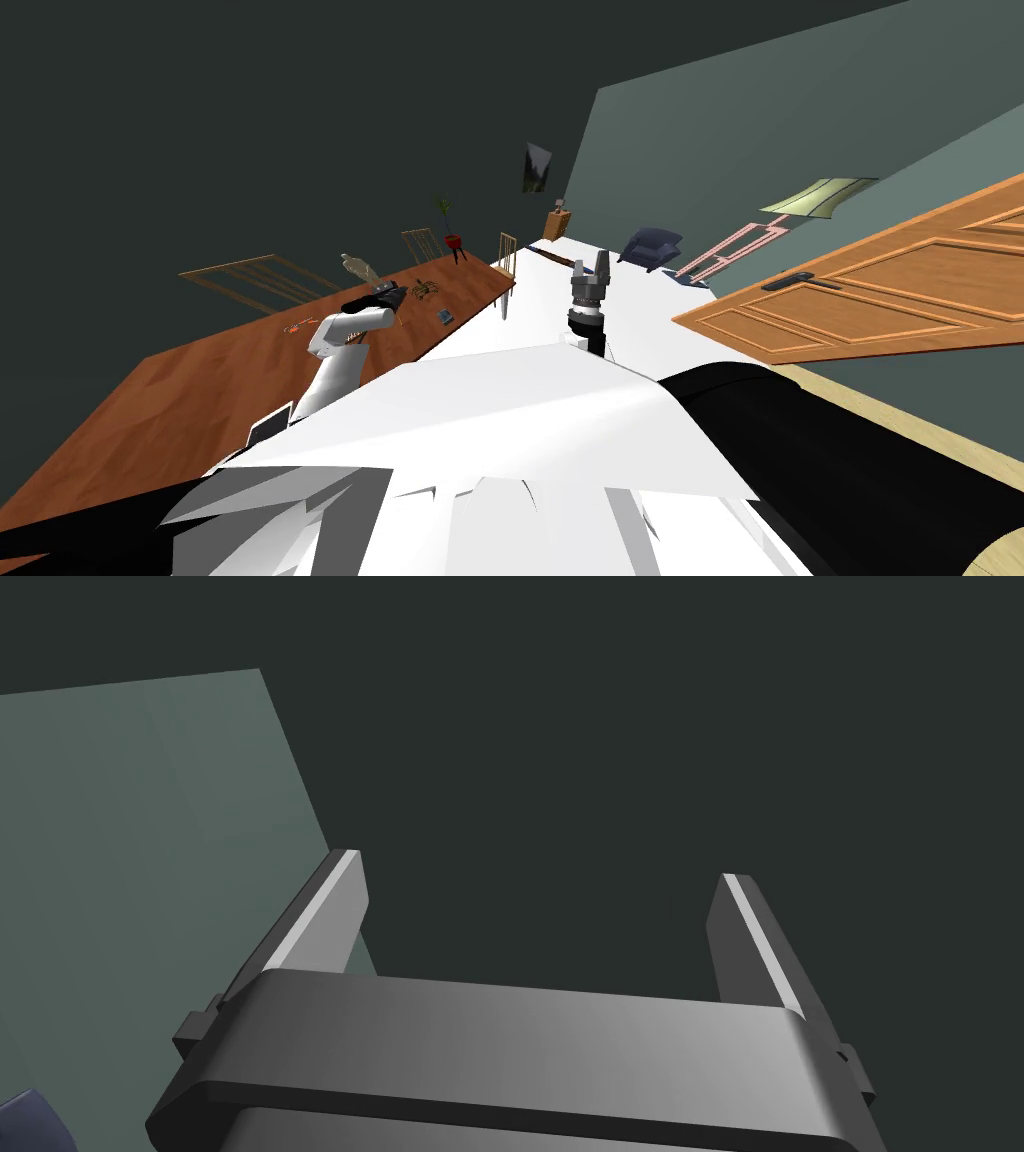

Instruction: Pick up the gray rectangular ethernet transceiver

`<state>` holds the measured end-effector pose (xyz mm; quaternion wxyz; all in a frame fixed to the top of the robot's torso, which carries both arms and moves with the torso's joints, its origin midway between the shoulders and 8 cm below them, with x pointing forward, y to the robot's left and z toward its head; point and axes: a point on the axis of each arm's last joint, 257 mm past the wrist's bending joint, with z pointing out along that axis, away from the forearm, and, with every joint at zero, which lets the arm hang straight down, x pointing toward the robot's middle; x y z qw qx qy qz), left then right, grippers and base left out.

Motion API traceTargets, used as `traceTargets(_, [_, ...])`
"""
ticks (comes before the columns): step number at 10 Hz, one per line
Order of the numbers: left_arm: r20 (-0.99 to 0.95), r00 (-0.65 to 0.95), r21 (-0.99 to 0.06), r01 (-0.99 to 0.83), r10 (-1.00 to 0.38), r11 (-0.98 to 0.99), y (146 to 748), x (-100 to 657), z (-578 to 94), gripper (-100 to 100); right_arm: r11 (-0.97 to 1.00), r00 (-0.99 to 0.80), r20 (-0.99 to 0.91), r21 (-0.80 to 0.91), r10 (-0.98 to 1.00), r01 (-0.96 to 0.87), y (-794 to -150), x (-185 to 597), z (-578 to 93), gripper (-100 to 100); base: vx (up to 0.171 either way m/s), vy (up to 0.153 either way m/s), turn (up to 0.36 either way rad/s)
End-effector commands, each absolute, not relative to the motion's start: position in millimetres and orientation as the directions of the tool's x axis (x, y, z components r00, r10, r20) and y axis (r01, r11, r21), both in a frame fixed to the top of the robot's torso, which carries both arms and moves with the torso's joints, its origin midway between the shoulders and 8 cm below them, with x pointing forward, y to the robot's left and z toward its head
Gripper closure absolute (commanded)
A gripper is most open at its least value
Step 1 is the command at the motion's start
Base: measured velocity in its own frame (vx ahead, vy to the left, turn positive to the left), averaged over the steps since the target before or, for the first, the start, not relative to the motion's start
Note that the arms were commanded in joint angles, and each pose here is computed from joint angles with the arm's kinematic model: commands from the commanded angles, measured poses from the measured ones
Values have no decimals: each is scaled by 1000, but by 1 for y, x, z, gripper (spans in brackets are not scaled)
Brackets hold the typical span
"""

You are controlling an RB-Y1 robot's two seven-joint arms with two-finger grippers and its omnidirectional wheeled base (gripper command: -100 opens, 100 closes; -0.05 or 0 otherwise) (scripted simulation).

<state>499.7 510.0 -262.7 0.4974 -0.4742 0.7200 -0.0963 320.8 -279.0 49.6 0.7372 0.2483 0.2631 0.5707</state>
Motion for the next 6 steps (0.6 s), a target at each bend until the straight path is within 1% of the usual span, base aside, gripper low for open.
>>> traceTargets(1, [-609,-88,-578,-631,-788,517,516,497,-278,-100,225,210,-104,666,972,-711,-279,321,50,0,2,22,-212])
traceTargets(2, [-598,-100,-562,-654,-795,506,517,492,-288,-100,225,210,-104,666,972,-711,-279,321,50,0,2,25,-96])
traceTargets(4, [-572,-135,-522,-700,-809,486,521,483,-307,-100,225,210,-104,666,972,-711,-279,321,50,0,4,26,-150])
traceTargets(5, [-549,-162,-491,-731,-820,474,522,478,-323,-100,225,210,-104,666,972,-711,-279,321,50,0,3,35,-235])
traceTargets(6, [-542,-168,-481,-742,-823,468,523,474,-327,-100,225,210,-104,666,972,-711,-279,321,50,0,1,36,-112])
